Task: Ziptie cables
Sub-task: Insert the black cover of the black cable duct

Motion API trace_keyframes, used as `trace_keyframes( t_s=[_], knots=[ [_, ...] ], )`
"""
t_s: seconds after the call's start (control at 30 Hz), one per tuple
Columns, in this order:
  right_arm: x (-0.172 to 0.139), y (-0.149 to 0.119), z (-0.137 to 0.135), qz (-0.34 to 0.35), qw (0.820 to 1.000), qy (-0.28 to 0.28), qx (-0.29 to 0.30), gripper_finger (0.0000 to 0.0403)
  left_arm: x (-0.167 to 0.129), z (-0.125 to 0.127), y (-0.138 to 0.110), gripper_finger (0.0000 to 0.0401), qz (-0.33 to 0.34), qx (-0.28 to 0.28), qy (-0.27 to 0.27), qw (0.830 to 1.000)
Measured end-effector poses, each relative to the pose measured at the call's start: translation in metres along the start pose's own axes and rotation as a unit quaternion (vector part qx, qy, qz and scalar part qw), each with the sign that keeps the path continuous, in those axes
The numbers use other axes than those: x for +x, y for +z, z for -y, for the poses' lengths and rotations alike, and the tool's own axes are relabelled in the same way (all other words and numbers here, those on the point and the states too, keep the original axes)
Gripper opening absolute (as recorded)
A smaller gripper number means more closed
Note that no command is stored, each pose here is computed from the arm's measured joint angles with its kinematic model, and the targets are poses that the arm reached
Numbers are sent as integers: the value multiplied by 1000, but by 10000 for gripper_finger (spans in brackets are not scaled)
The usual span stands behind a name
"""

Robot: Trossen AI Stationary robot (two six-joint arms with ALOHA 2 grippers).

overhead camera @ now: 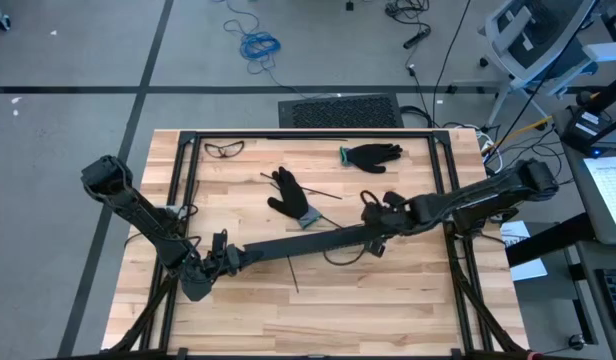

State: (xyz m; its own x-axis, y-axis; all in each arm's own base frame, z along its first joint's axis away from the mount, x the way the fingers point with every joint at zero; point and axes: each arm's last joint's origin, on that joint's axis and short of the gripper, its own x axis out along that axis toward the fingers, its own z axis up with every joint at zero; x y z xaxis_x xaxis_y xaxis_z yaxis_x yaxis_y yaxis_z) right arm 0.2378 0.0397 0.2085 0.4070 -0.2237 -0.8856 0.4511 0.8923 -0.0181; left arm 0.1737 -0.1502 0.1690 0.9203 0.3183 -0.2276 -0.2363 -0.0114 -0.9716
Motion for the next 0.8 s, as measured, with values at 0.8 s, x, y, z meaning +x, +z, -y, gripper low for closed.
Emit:
trace_keyframes(
  t_s=[0.8],
  knots=[
    [13, 2, -8, 8, 1000, 19, -4, 125, 0, -2, 1, 7, 3, 10, 5, 1000]
  ],
)
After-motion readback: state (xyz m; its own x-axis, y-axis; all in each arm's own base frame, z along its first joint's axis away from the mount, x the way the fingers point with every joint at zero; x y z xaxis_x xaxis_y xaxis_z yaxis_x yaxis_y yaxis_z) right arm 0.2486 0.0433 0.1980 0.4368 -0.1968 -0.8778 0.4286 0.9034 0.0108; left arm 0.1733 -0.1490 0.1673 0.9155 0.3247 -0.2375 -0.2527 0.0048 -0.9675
